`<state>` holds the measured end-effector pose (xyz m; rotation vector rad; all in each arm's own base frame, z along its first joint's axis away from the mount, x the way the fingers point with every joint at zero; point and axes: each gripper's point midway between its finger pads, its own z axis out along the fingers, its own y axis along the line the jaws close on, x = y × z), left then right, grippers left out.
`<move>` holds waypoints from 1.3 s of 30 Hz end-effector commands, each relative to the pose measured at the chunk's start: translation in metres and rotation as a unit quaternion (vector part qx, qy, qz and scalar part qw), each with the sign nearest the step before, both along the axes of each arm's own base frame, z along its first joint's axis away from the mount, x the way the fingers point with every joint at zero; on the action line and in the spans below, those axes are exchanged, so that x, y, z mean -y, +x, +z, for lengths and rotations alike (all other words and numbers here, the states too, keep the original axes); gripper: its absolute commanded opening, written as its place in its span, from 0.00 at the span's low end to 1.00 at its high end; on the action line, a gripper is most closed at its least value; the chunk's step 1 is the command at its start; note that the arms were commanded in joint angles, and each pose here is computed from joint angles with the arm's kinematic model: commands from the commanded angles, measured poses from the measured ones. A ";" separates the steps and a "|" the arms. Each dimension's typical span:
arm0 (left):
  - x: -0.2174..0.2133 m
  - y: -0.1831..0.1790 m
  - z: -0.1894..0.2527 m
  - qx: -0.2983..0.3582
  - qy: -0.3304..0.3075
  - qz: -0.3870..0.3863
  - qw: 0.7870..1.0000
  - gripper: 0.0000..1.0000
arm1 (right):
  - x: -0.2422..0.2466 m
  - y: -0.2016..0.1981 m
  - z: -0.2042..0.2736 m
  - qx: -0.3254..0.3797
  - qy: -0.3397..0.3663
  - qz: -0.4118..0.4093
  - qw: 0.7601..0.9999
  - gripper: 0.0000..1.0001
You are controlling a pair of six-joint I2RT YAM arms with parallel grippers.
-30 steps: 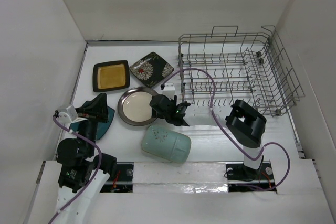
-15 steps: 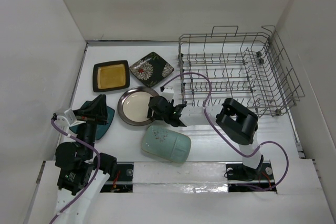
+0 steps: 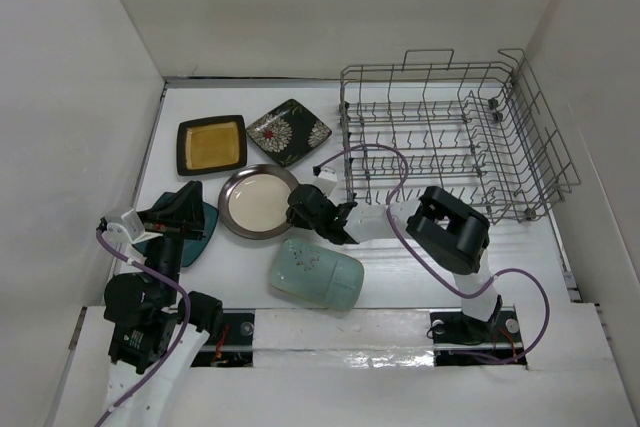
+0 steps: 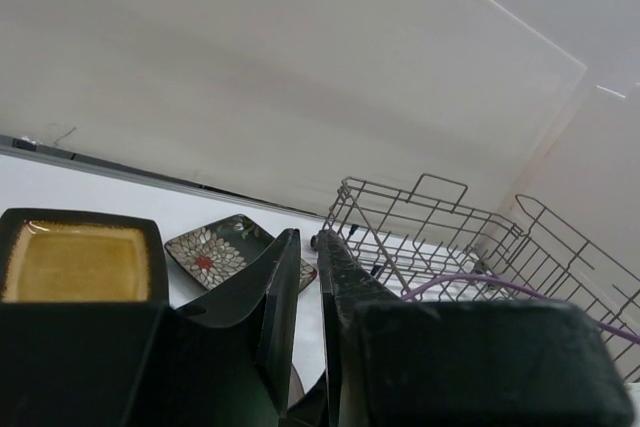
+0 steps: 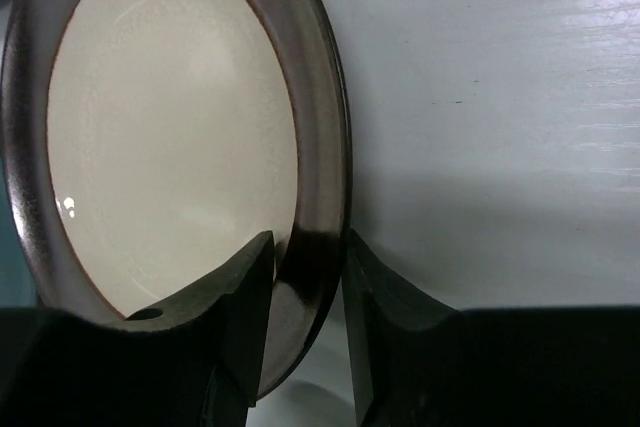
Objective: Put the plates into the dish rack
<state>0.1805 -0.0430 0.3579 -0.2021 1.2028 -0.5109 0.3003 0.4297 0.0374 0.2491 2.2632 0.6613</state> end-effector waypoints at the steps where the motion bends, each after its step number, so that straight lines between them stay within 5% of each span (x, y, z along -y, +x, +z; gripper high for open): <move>1: 0.002 -0.009 0.015 0.029 -0.009 -0.013 0.999 0.11 | 0.002 -0.002 -0.016 -0.009 0.008 -0.012 1.000 0.36; 15: 0.003 -0.007 0.015 0.028 -0.006 -0.013 0.999 0.13 | 0.003 -0.001 0.080 0.094 0.067 -0.034 0.993 0.00; 28: 0.002 -0.009 0.015 0.029 -0.007 -0.012 0.999 0.14 | -0.004 -0.015 0.162 0.148 0.175 0.006 0.973 0.00; 39: 0.000 -0.011 0.018 0.035 -0.009 -0.008 0.999 0.15 | 0.007 -0.033 0.260 0.215 0.292 0.047 0.931 0.00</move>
